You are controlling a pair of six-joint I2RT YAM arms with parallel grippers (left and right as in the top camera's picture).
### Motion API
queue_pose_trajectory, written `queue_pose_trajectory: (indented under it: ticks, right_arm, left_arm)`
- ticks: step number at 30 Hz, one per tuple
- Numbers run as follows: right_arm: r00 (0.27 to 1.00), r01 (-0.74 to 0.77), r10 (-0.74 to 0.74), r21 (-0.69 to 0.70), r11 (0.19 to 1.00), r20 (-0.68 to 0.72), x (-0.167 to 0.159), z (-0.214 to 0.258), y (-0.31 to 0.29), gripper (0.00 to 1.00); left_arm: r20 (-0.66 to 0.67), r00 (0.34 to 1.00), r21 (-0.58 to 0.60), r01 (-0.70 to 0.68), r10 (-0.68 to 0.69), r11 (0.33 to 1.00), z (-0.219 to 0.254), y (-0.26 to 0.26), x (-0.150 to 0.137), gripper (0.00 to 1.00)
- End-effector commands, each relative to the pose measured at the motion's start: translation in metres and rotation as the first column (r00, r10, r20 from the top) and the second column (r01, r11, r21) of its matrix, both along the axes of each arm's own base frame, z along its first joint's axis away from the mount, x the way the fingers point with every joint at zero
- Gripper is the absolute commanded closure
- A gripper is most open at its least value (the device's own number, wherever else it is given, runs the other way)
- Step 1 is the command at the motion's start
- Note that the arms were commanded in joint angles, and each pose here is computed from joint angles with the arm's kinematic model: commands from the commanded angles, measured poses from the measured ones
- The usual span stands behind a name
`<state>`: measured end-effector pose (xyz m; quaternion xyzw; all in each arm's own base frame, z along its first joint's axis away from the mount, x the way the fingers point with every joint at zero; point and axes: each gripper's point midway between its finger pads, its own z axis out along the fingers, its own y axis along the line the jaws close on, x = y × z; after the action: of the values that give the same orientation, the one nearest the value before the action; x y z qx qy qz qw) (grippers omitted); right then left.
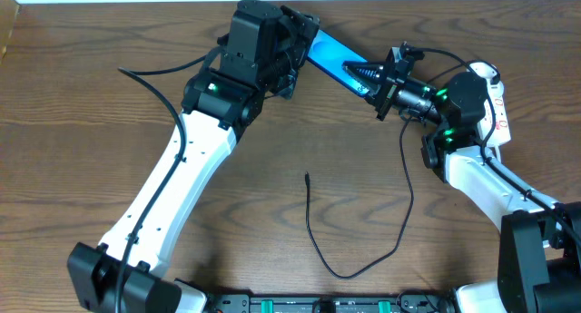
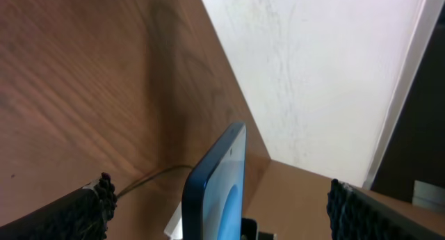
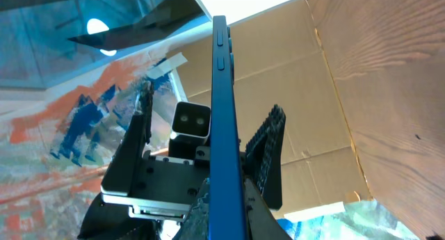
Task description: Plug charger to phone and switch on socket
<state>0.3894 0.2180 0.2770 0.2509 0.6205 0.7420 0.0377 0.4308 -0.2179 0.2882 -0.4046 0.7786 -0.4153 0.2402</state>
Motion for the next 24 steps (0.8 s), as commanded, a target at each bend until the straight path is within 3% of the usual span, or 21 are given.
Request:
queue_pose_trajectory:
  ticks: [1, 4, 9, 24]
  right_arm:
    - [0.998, 0.025, -0.026, 0.021, 0.999, 0.05, -0.002, 0.022, -0.001, 0.99]
    - [0.998, 0.029, -0.03, 0.022, 0.999, 0.049, -0.001, 0.022, -0.002, 0.99]
    - [0.998, 0.042, -0.043, 0.021, 0.999, 0.049, 0.002, 0.022, -0.007, 0.99]
    - [0.996, 0.07, -0.072, 0.027, 0.997, 0.056, 0.007, 0.024, -0.013, 0.99]
  left_arm:
    - [-0.015, 1.0, 0.004, 0.024, -0.024, 1.0, -0.014, -0.002, 0.01, 0.03]
    - [-0.026, 0.996, -0.041, 0.079, -0.08, 0.996, -0.021, -0.012, 0.015, 0.03]
    - [0.068, 0.978, -0.124, 0.204, -0.196, 0.971, -0.006, -0.031, 0.024, 0.03]
    - [0.109, 0.975, -0.116, 0.204, -0.191, 0.972, -0.001, -0.031, 0.03, 0.02]
